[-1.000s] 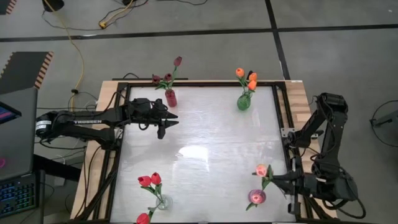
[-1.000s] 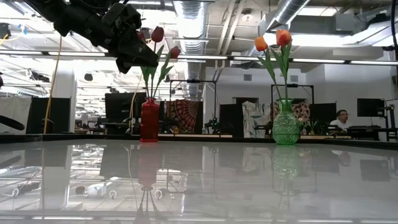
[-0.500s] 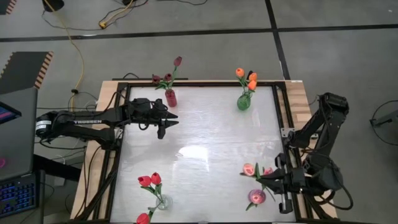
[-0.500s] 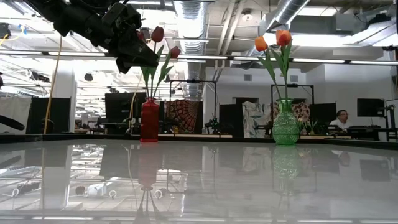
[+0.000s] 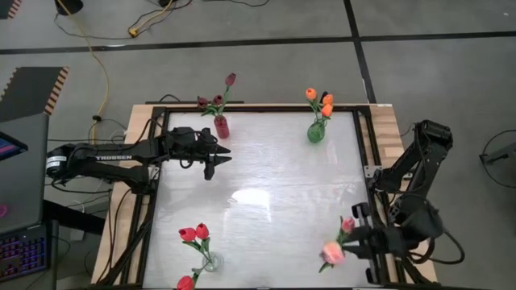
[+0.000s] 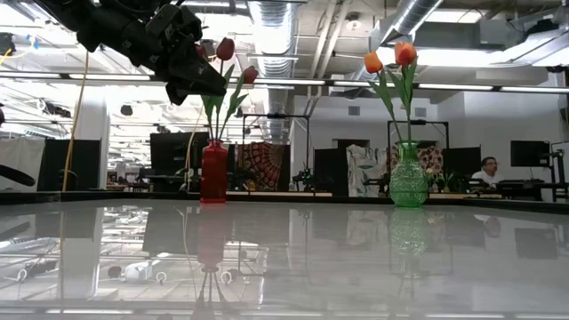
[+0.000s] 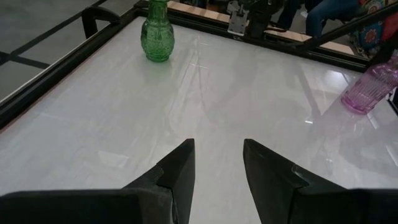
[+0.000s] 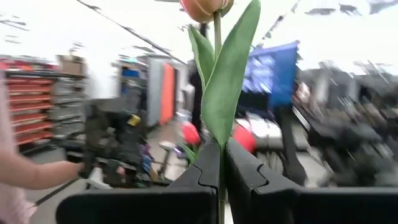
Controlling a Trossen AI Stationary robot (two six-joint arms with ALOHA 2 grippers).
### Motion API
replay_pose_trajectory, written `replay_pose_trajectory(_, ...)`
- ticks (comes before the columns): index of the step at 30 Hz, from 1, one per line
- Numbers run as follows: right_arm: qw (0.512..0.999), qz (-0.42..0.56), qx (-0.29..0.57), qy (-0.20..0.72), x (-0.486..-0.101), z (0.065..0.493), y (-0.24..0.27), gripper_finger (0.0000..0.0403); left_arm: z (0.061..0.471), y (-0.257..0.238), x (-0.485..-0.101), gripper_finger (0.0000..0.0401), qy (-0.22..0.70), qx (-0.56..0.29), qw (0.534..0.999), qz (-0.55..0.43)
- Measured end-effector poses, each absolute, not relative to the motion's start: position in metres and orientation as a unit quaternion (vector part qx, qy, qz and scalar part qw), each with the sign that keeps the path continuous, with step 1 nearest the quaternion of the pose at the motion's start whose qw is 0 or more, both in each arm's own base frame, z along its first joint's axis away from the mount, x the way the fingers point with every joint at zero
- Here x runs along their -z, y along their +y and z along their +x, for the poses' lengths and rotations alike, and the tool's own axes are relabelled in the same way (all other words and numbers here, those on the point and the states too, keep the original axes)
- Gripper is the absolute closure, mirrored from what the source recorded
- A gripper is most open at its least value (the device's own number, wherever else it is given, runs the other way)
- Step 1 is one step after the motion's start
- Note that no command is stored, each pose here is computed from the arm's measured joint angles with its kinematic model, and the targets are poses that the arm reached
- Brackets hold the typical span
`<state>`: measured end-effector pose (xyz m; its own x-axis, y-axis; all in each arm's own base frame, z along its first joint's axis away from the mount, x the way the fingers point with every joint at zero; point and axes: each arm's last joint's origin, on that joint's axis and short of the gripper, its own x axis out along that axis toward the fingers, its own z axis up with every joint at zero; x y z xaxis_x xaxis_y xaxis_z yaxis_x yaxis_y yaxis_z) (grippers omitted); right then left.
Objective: Sort flowers into vase by color
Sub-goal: Put the pink flower into the purple vase
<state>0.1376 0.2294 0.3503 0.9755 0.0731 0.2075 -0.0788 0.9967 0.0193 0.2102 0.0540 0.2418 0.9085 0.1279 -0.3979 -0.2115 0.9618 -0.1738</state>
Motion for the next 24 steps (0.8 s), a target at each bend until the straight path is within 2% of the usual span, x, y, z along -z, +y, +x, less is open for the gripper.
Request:
replay_pose_trajectory(7, 0.982, -0.04, -0.109, -0.146, -0.354, 0.136, 0.233, 0.0367, 0.21, 0.054, -0.242, 0.0279, 0.195, -0.087, 0.971, -0.107)
replay_pose_trajectory(17, 0.979, -0.046, -0.101, -0.168, -0.328, 0.143, 0.247, 0.0367, 0.21, 0.054, -0.242, 0.0279, 0.195, -0.088, 0.971, -0.107)
replay_pose_trajectory(24, 0.972, -0.092, -0.112, -0.186, -0.317, 0.133, 0.265, 0.0368, 0.21, 0.054, -0.242, 0.0279, 0.195, -0.087, 0.971, -0.108)
